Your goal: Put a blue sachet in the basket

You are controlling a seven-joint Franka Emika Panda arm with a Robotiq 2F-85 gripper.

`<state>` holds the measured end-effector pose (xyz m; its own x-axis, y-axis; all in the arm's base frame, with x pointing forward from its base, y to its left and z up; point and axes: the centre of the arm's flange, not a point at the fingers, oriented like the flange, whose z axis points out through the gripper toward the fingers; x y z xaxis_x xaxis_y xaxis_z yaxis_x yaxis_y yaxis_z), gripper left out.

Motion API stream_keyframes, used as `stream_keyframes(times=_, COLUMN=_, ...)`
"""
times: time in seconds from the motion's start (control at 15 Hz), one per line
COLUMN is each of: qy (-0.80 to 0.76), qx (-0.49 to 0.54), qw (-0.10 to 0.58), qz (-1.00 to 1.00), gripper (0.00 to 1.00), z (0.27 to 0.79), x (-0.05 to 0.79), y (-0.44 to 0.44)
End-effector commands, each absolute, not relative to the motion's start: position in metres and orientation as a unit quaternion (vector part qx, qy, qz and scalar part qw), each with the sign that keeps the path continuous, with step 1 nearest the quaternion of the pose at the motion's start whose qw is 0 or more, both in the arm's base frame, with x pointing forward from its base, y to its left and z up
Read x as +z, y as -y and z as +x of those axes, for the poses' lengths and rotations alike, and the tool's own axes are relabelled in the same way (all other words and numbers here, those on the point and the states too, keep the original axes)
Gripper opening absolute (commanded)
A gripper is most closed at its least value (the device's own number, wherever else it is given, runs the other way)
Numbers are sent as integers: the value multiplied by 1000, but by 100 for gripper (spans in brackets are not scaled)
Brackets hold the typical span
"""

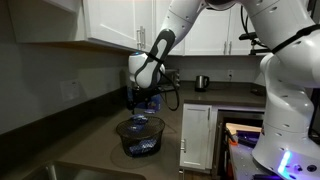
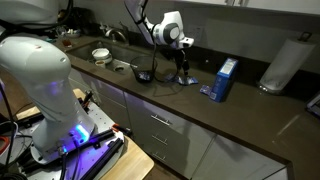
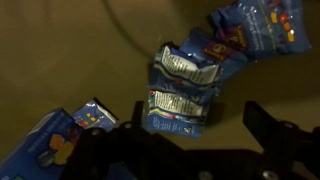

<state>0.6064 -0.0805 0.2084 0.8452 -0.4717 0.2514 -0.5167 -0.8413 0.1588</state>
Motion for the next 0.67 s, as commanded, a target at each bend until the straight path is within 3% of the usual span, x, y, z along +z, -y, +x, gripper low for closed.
stream_keyframes(times=0.0, qy=282, qx=60, qw=134, qz=948, gripper=100, z=624, x=192, y=80)
stream_keyframes(times=0.33, qy=307, qx=8, qw=140, qz=941, gripper=100, z=616, x=168, y=87)
stream_keyframes(times=0.4, qy=315, qx=2, qw=134, qz=940, gripper=90, z=615, x=165, y=88)
stream_keyframes(times=0.6, qy=339, qx=-2, qw=102, qz=935, gripper=99, z=611, x=160, y=91)
